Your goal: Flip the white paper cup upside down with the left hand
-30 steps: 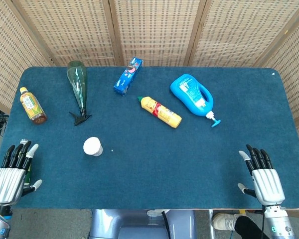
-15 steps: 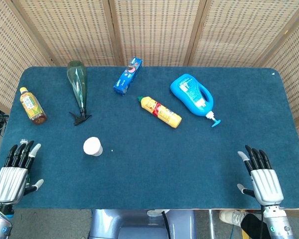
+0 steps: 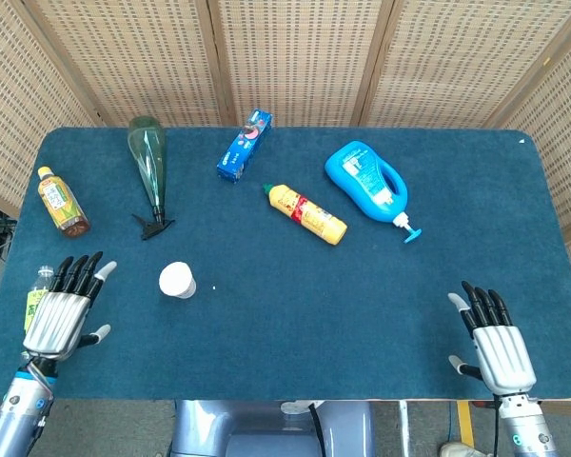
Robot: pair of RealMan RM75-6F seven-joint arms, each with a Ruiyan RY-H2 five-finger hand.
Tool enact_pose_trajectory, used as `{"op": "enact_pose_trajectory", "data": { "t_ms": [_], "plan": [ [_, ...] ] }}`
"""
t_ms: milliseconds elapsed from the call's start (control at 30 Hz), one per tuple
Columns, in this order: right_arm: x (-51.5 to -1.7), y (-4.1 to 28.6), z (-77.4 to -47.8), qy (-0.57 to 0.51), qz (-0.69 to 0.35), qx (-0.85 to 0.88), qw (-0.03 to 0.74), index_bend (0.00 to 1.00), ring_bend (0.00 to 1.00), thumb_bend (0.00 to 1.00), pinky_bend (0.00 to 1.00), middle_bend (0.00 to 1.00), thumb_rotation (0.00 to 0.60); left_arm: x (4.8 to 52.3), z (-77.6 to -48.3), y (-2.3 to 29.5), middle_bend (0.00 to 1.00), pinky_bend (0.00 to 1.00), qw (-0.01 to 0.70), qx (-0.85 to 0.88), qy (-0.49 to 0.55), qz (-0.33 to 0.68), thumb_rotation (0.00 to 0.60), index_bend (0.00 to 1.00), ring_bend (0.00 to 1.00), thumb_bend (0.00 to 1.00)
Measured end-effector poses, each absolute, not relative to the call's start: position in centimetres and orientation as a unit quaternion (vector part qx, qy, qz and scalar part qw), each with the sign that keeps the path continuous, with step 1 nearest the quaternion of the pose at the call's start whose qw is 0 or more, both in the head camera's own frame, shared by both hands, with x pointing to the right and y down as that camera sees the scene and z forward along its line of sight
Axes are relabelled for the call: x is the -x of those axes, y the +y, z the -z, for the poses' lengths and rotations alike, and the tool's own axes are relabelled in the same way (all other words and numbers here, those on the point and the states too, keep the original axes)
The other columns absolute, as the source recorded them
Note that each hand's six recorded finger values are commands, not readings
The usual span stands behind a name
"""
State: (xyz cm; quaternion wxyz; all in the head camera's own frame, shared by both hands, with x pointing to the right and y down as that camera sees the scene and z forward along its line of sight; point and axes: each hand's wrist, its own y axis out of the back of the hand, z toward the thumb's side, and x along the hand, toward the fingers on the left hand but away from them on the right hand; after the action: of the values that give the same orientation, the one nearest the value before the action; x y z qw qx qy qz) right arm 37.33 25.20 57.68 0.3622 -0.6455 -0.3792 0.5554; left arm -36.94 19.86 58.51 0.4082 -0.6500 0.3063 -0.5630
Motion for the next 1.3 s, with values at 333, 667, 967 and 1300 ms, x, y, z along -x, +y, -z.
{"op": "enact_pose_trajectory", "data": {
  "t_ms": [333,667,967,1300],
  "plan": [
    [-37.7,24.8,-57.2,-0.391,-0.55,0.647,0.356,0.0,0.0,0.08,0.0,0.0,0.6,32.3,-60.9,17.0,0.0,0.0,0.387,0.674,0.262,0.572,0.6,0.19,0.0,0.19],
    [-37.9,24.7,-57.0,-0.397,-0.547,0.65,0.347,0.0,0.0,0.08,0.0,0.0,0.6,28.5,-63.3,14.9,0.0,0.0,0.368,0.679,0.232,0.591,0.6,0.18,0.0,0.2],
    [-38.0,24.6,-57.0,-0.398,-0.548,0.651,0.343,0.0,0.0,0.08,0.0,0.0,0.6,26.5,-65.3,13.8,0.0,0.0,0.36,0.673,0.212,0.61,0.6,0.19,0.0,0.23],
    [-38.3,24.6,-57.2,-0.4,-0.549,0.651,0.338,0.0,0.0,0.08,0.0,0.0,0.6,26.8,-66.9,13.7,0.0,0.0,0.345,0.665,0.201,0.631,0.6,0.2,0.0,0.25]
  ]
}}
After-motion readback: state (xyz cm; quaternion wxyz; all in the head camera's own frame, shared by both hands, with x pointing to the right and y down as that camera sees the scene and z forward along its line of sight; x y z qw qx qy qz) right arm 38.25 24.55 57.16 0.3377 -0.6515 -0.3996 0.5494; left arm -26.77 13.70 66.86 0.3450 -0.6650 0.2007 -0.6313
